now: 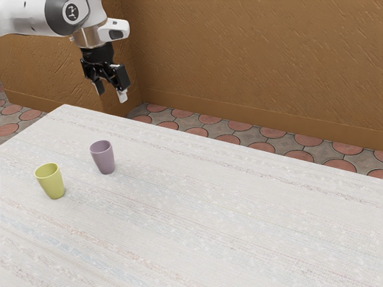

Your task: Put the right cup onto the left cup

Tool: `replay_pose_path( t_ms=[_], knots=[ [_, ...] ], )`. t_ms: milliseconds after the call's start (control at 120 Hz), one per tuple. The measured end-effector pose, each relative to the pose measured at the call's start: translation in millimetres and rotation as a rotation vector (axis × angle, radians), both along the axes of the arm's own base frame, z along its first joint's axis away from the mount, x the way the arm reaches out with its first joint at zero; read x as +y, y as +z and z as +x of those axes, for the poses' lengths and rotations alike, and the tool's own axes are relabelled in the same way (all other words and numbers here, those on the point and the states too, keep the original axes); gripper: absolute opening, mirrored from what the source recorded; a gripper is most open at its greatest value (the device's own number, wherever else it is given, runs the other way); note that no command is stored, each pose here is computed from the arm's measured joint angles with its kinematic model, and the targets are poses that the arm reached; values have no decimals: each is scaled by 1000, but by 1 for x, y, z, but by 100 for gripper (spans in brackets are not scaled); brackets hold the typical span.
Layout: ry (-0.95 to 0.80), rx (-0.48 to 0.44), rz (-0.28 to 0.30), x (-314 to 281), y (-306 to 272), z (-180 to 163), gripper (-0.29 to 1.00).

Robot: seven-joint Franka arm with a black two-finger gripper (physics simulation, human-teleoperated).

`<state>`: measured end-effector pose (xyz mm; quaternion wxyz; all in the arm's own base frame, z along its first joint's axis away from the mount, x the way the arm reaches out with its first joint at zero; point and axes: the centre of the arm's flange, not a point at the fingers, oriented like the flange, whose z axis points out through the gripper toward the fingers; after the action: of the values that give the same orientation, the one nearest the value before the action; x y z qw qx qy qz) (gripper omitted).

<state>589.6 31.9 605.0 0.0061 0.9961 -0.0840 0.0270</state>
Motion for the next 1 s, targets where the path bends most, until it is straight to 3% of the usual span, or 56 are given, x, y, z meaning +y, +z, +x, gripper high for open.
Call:
replay_pose_path(
  t_ms=[275,517,642,792,1000],
  knots=[
    [-2,7,0,8,-4,-4,70],
    [106,41,-10,70,-50,-29,70],
    [160,47,-12,103,-87,-17,70],
    [120,35,-2,87,-124,12,70],
    [146,33,16,117,-170,33,70]
  ],
)
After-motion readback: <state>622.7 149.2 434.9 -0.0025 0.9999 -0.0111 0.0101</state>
